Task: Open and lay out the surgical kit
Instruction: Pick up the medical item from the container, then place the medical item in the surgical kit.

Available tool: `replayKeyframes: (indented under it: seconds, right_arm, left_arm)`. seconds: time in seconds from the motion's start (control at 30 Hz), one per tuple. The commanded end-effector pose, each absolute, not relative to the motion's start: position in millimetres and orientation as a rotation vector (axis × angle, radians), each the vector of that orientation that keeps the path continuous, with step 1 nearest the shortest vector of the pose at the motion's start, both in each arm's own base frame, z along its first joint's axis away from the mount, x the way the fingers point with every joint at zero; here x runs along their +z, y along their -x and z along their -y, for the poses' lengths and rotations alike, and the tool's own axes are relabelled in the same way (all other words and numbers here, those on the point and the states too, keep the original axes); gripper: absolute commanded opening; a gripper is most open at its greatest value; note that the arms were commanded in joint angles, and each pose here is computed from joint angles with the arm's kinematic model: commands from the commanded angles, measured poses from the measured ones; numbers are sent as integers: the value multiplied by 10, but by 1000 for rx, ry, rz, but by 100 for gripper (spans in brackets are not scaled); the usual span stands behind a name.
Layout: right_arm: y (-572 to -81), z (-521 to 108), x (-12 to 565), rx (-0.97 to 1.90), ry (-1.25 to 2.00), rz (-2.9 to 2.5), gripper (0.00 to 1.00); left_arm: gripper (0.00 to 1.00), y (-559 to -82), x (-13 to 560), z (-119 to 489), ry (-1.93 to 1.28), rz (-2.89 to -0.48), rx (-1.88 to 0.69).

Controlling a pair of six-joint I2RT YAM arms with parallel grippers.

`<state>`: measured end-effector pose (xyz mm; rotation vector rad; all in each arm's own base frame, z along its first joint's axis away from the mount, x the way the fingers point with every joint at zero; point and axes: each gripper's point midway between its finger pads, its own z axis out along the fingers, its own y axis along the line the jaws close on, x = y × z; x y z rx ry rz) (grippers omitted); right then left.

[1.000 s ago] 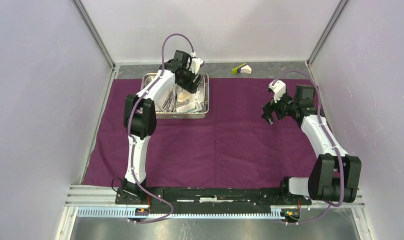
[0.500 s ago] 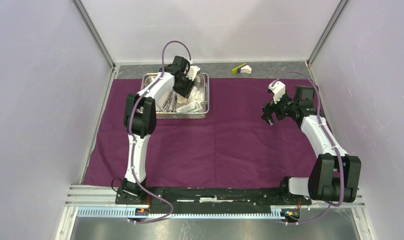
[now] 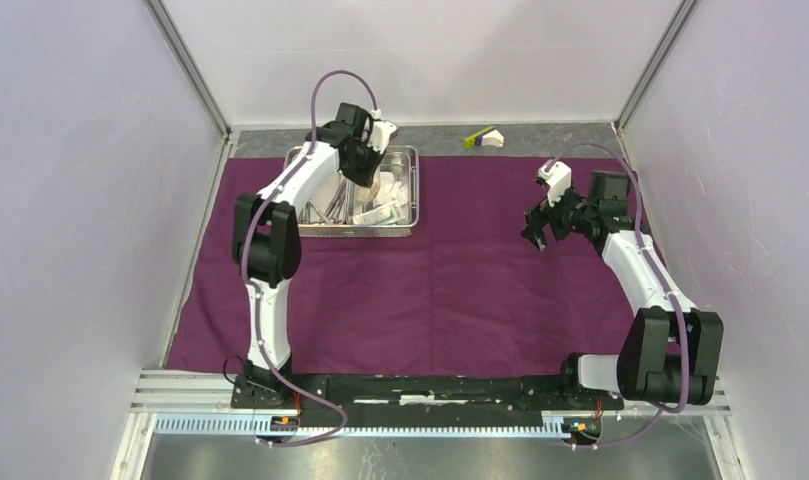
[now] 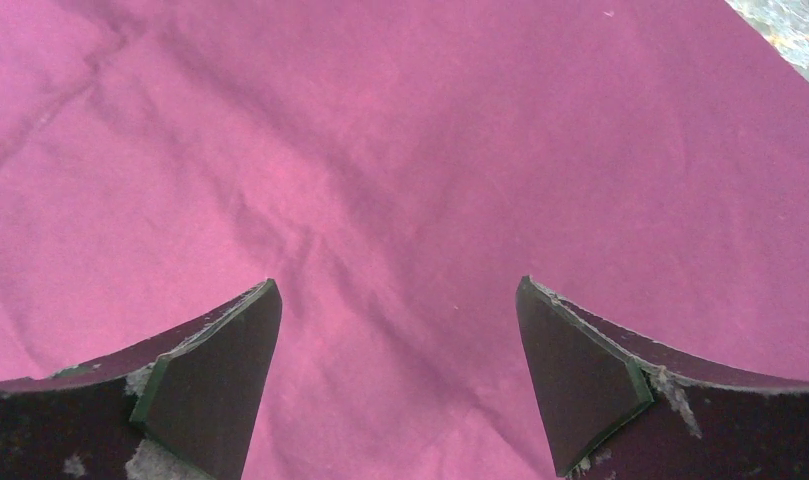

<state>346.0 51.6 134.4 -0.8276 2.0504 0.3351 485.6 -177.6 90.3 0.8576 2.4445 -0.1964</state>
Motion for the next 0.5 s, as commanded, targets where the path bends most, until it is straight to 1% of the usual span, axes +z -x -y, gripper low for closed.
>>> replayKeyframes:
  seconds: [0.0, 0.07, 0.13, 0.2, 0.27, 0.47]
  right_arm:
    - [-3472, -873, 1553, 496, 856, -1942, 94]
    - [-3486, -1100, 1678, 529, 913, -1889, 94]
    - [-3509, -1316, 1828, 587, 944, -1829, 94]
    - [-3522, -1536, 1983, 688, 954, -1759, 94]
    - [-3502, -1757, 2051, 798, 957, -1721, 95]
    - [-3341, -2311, 2074, 1058, 963, -1637, 98]
  left_arm:
    - [8, -4672, 1619, 1956, -879, -2261, -345]
    - [8, -4532, 1725, 2053, -892, -2223, -439]
    - [11, -4349, 1817, 2169, -927, -2177, -559]
    - [13, -4119, 1902, 2321, -976, -2113, -695]
    - [15, -3896, 1912, 2448, -1021, -2062, -774]
    - [16, -3446, 1878, 2790, -1169, -1912, -785]
